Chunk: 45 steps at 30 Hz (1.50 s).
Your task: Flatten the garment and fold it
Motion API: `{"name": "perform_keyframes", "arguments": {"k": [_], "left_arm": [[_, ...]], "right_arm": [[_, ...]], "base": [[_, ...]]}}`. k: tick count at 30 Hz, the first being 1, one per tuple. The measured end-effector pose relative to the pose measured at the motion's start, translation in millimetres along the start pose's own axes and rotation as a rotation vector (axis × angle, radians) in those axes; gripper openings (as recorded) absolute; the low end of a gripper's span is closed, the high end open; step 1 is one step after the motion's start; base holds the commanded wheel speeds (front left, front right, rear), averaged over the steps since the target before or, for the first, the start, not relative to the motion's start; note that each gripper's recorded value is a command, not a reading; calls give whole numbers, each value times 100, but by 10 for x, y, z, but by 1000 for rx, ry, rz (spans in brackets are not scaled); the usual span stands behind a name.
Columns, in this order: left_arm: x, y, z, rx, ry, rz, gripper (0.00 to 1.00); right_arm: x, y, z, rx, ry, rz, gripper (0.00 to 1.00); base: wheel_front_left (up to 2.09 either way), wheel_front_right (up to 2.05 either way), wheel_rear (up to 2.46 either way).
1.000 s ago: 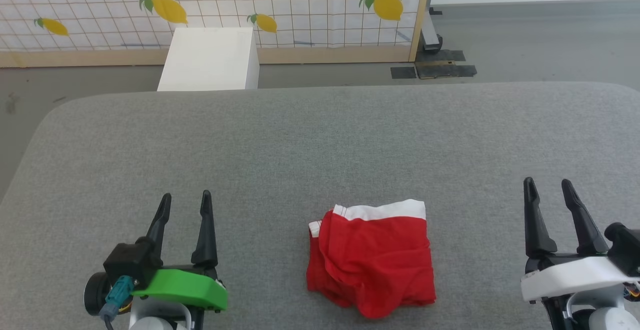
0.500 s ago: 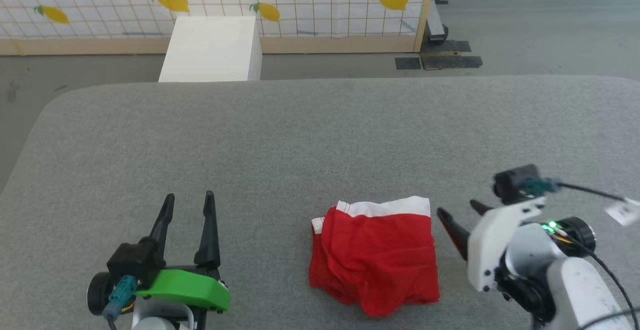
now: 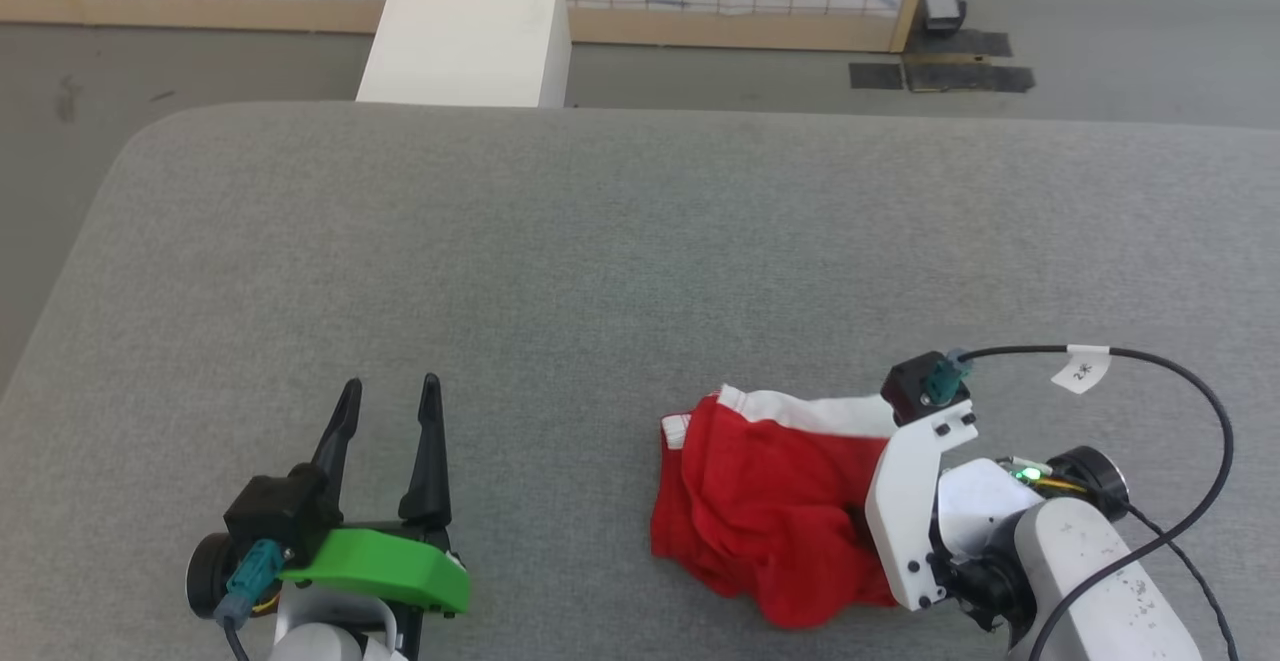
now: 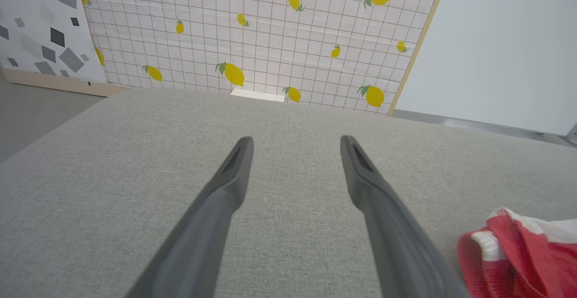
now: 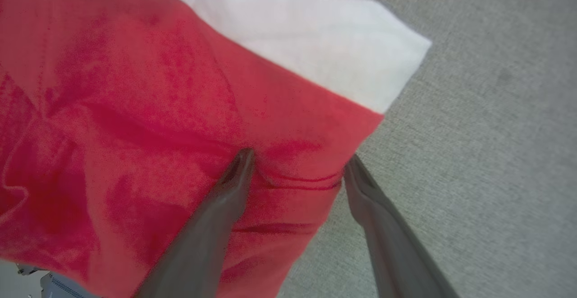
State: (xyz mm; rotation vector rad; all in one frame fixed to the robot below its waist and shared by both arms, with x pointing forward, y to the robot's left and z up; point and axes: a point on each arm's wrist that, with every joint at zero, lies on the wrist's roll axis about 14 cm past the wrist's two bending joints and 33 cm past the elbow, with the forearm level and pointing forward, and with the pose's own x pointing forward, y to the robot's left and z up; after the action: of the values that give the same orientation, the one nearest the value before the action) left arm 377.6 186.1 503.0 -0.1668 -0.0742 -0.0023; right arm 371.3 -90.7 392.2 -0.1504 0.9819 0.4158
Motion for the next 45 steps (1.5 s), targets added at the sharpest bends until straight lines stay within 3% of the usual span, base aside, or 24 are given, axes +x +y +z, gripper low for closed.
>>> {"name": "perform_keyframes", "arguments": {"k": [7, 8, 9, 18, 26, 37, 45], "left_arm": [[-1, 79, -39, 5, 13, 24, 100], [-4, 81, -40, 5, 13, 25, 100], [-6, 81, -40, 4, 13, 25, 100], [32, -7, -38, -2, 11, -5, 100], [211, -297, -75, -21, 9, -91, 100], [694, -1031, -203, -40, 7, -318, 100], [1031, -1244, -461, -9, 48, -408, 100]], "right_arm": [[155, 56, -129, -24, 69, 23, 100], [157, 61, -124, -23, 68, 27, 26], [157, 60, -118, -23, 66, 29, 0], [63, 3, 32, -118, 21, 30, 0], [-320, -622, 57, -148, 21, -89, 0], [-983, -1918, -336, 61, 57, -389, 0], [-1289, -2784, -776, 215, 148, -616, 0]], "base": [[0, 0, 0], [0, 0, 0], [0, 0, 0], [0, 0, 0], [0, 0, 0], [0, 0, 0], [0, 0, 0]]}}
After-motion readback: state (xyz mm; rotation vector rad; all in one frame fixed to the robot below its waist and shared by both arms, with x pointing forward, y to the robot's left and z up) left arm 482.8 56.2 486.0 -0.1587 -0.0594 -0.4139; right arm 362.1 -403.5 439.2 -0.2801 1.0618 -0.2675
